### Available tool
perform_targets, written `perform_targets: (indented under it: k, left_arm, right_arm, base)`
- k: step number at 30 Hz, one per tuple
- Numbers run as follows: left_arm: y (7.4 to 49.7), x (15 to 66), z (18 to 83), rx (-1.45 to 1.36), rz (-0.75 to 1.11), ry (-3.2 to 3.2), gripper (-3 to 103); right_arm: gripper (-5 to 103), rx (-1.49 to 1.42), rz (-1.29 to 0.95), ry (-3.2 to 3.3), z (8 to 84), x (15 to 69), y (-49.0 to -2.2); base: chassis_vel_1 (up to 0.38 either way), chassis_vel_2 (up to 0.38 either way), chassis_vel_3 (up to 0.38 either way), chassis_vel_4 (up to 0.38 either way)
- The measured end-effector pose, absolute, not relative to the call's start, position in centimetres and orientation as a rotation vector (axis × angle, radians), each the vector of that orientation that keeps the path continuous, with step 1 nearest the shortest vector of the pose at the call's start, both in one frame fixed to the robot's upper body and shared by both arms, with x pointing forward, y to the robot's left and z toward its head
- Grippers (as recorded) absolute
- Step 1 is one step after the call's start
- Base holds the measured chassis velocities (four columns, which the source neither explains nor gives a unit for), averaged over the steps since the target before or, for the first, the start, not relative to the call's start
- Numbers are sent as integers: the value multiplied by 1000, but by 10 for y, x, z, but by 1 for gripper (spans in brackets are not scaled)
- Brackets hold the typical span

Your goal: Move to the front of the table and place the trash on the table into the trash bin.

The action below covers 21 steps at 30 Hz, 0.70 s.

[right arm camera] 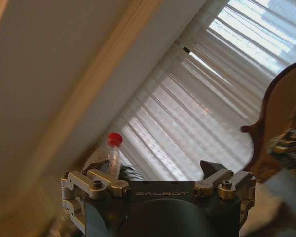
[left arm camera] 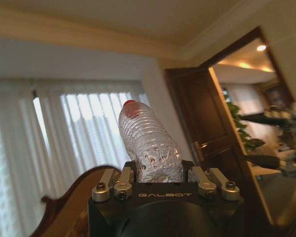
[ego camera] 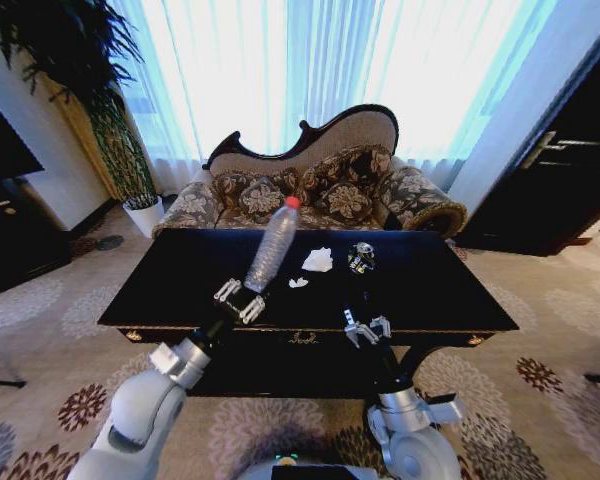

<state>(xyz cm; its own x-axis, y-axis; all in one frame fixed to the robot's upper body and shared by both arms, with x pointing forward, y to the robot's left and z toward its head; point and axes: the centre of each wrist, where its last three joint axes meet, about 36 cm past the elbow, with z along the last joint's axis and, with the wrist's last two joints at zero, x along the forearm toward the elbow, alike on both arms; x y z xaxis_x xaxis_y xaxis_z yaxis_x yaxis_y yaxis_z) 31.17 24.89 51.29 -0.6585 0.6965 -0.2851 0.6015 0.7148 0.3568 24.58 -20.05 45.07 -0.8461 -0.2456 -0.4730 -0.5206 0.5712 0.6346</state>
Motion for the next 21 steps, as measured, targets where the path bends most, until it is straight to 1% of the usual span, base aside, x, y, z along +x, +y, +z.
perform_targets:
  k: [2, 3, 5, 9, 15, 21]
  left_arm:
    - [250, 312, 514, 1016, 341, 2503, 42]
    - [260, 312, 519, 1085, 486, 2418, 42]
    - [268, 311, 519, 1110, 583, 2378, 42]
    - [275, 310, 520, 1117, 647, 2333, 42]
    - [277, 307, 531, 1085, 691, 2291, 42]
    - [281, 311, 533, 1100, 748, 2281, 42]
  right_arm:
    - [100, -640, 1189, 2452, 453, 246, -201]
    - [100, -706, 1268, 2365, 459, 250, -202]
    - [100, -748, 1273, 2326, 460, 252, -202]
    - [100, -788, 1287, 2292, 460, 252, -197]
    - [100, -850, 1270, 2274, 455, 250, -187]
    - [100, -874, 1249, 2283, 453, 251, -187]
  base:
    - [0, 0, 0, 0]
    - [0, 0, 0, 0]
    - [0, 0, 0, 0]
    - [0, 0, 0, 0]
    - [0, 0, 0, 0]
    - [0, 0, 0, 0]
